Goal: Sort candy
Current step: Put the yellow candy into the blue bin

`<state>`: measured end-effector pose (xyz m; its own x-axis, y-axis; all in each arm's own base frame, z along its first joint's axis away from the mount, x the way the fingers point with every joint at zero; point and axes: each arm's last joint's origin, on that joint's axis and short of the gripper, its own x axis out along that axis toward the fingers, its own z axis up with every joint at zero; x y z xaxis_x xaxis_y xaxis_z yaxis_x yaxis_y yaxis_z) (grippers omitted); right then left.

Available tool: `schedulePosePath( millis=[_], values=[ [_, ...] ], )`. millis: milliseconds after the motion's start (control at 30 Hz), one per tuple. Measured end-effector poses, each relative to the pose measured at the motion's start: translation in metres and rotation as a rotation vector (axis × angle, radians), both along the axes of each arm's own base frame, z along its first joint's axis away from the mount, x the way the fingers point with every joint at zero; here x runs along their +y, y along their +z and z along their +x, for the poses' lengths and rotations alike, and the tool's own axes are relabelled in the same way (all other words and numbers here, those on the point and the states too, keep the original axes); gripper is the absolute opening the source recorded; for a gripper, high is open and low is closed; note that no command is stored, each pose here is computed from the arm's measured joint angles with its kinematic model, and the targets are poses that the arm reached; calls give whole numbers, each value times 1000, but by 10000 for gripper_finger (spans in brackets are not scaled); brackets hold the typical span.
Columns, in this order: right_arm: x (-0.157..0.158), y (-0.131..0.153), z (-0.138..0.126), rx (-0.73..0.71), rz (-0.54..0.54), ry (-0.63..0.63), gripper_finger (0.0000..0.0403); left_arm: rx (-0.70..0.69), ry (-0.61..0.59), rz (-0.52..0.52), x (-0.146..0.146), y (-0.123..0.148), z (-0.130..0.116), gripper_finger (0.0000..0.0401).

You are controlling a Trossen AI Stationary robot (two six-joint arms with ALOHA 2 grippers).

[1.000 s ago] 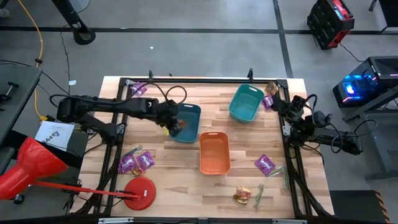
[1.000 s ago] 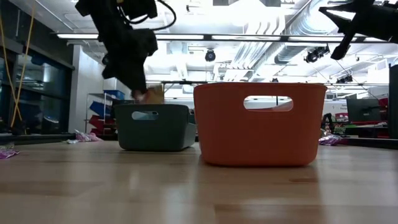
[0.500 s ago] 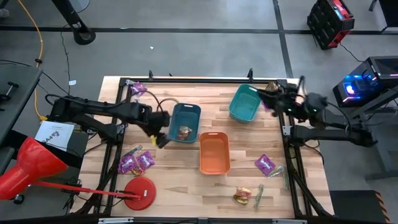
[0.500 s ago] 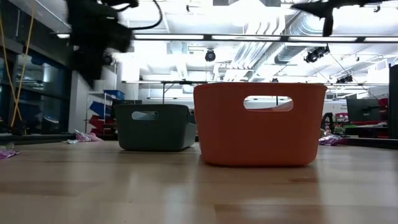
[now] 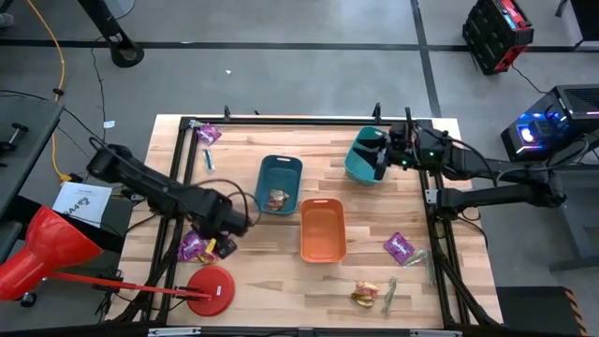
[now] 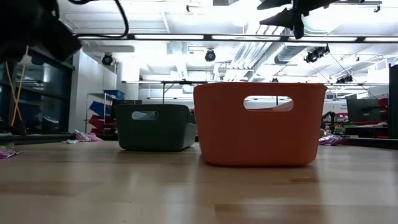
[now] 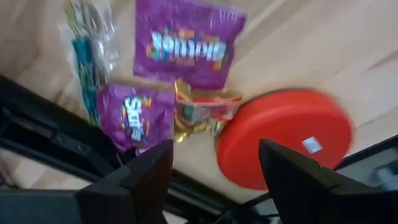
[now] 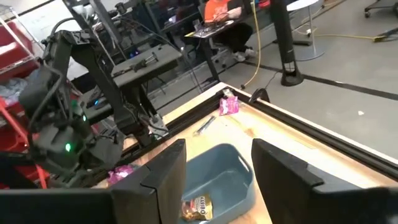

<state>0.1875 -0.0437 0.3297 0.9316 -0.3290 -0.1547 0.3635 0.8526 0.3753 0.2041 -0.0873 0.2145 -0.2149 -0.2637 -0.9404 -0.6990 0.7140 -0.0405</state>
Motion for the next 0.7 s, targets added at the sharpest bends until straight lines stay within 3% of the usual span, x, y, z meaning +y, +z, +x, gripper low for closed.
schedulePosePath(
  millis=[200,400,600,700],
  values=[
    [-5,0,-1,-1,7,11,177,98,-151,8,-15,-29,7,229],
    [-8,0,-2,-3,12,28,177,227,-144,-47,-12,-59,-6,229],
    [-7,0,-2,-3,13,30,177,98,-141,-125,-13,-74,-6,229],
    [-7,0,-2,-3,13,30,177,73,-147,-108,-11,-80,-8,227]
  ],
)
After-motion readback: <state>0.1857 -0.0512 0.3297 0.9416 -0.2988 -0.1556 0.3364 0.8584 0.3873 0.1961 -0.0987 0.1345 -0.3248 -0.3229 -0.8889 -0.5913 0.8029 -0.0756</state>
